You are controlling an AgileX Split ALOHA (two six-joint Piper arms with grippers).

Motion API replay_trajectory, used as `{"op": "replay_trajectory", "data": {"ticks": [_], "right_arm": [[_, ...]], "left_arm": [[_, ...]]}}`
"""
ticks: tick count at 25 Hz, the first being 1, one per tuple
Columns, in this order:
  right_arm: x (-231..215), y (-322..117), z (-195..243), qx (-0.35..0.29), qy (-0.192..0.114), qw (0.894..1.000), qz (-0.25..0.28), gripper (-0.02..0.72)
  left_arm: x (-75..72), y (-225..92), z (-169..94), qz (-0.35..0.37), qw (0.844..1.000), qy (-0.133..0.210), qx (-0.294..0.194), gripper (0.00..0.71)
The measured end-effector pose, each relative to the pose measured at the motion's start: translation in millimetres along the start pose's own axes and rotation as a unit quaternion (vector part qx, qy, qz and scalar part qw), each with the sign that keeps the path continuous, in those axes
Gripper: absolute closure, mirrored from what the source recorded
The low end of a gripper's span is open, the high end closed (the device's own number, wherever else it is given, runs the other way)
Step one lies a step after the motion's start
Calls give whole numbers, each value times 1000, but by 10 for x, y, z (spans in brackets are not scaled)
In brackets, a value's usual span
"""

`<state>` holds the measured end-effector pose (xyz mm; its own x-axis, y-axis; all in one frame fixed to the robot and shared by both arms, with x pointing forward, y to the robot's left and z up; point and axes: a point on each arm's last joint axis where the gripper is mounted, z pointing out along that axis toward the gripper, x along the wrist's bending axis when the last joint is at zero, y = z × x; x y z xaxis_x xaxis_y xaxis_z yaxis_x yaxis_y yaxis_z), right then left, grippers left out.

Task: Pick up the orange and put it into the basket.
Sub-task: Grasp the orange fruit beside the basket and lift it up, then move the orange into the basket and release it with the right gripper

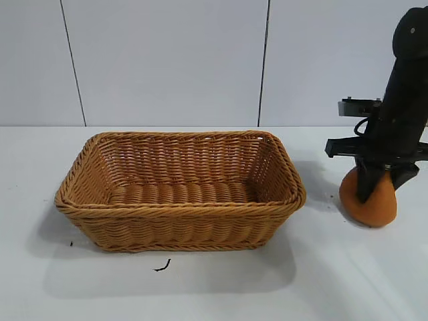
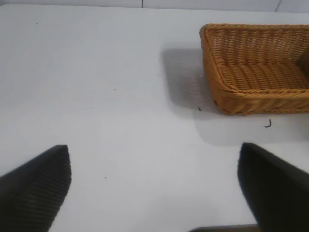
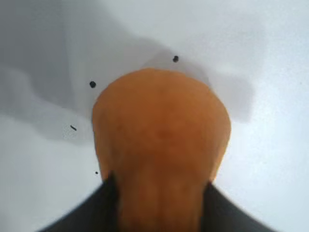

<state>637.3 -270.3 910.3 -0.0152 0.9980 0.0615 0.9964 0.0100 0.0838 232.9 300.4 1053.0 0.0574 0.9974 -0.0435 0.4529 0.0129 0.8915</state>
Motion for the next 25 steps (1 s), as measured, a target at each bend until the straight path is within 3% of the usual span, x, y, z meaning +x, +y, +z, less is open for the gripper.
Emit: {"op": "replay_trajectory", "data": {"ticks": [14, 18, 25], "right_arm": [[93, 13, -1399, -104, 9, 994, -27, 597], [223, 33, -1507, -118, 23, 992, -39, 597], [822, -53, -1487, -122, 44, 985, -110, 597]], "left_arm": [[0, 0, 0, 0, 1000, 0, 0, 37], [0, 0, 0, 0, 1000, 0, 0, 37], [0, 0, 0, 0, 1000, 0, 0, 37]]}}
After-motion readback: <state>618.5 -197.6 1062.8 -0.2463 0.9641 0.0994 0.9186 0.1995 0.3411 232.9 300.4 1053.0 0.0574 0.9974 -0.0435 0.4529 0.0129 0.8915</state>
